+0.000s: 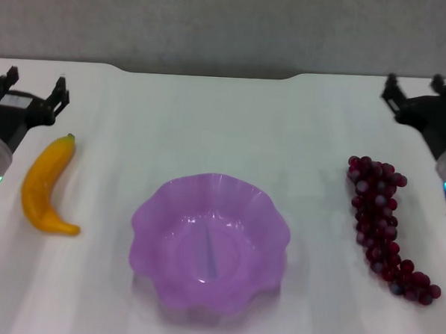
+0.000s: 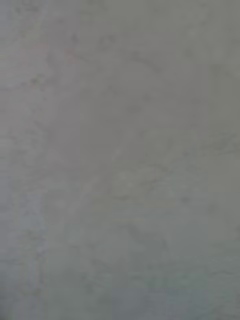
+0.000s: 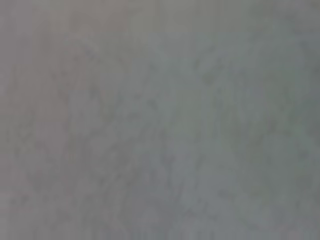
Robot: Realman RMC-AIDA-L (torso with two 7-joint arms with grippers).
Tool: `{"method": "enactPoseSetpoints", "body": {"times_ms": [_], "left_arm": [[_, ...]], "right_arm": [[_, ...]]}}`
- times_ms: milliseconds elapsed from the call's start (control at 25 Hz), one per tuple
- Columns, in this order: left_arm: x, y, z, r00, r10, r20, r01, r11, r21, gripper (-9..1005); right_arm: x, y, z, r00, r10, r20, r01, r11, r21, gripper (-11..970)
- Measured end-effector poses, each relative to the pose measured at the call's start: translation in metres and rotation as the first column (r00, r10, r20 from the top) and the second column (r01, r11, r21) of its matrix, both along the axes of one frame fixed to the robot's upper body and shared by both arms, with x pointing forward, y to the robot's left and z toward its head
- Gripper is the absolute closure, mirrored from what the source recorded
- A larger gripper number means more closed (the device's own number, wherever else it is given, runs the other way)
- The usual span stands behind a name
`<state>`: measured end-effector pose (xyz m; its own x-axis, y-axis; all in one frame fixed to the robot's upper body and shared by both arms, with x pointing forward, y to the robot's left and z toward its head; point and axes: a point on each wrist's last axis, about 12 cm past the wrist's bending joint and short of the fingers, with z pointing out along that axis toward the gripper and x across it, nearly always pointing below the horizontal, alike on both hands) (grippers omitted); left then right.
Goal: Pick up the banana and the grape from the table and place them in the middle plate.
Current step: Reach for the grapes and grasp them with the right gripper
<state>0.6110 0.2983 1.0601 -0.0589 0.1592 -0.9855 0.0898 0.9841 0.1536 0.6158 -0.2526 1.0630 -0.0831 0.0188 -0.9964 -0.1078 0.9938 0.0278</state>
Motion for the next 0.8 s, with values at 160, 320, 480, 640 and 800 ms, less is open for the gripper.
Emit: {"method": "enactPoseSetpoints", "body": {"times_ms": [160, 320, 480, 640, 800], "left_arm": [[-0.001, 0.003, -0.004, 0.999, 0.01, -0.031, -0.01, 1.0, 0.007, 174], [-0.004, 0.006, -0.007, 0.999, 0.019, -0.044, -0.019, 1.0, 0.01, 174], [-0.006, 0.007, -0.008, 0.999, 0.021, -0.045, -0.02, 1.0, 0.013, 175], [-0.005, 0.007, -0.007, 0.999, 0.019, -0.041, -0.019, 1.0, 0.012, 176], [-0.004, 0.006, -0.006, 0.999, 0.015, -0.039, -0.015, 1.0, 0.013, 177]], "right_arm": [[0.006, 0.007, -0.001, 0.997, 0.015, -0.081, -0.014, 1.0, 0.011, 140], [0.016, 0.014, 0.005, 0.985, 0.022, -0.172, -0.027, 0.999, -0.024, 141], [0.019, 0.011, 0.018, 0.975, 0.029, -0.22, -0.044, 0.997, -0.06, 142], [0.018, 0.004, 0.029, 0.954, 0.06, -0.292, -0.077, 0.996, -0.047, 143], [0.018, -0.005, 0.029, 0.921, 0.084, -0.382, -0.1, 0.995, -0.022, 144]]}}
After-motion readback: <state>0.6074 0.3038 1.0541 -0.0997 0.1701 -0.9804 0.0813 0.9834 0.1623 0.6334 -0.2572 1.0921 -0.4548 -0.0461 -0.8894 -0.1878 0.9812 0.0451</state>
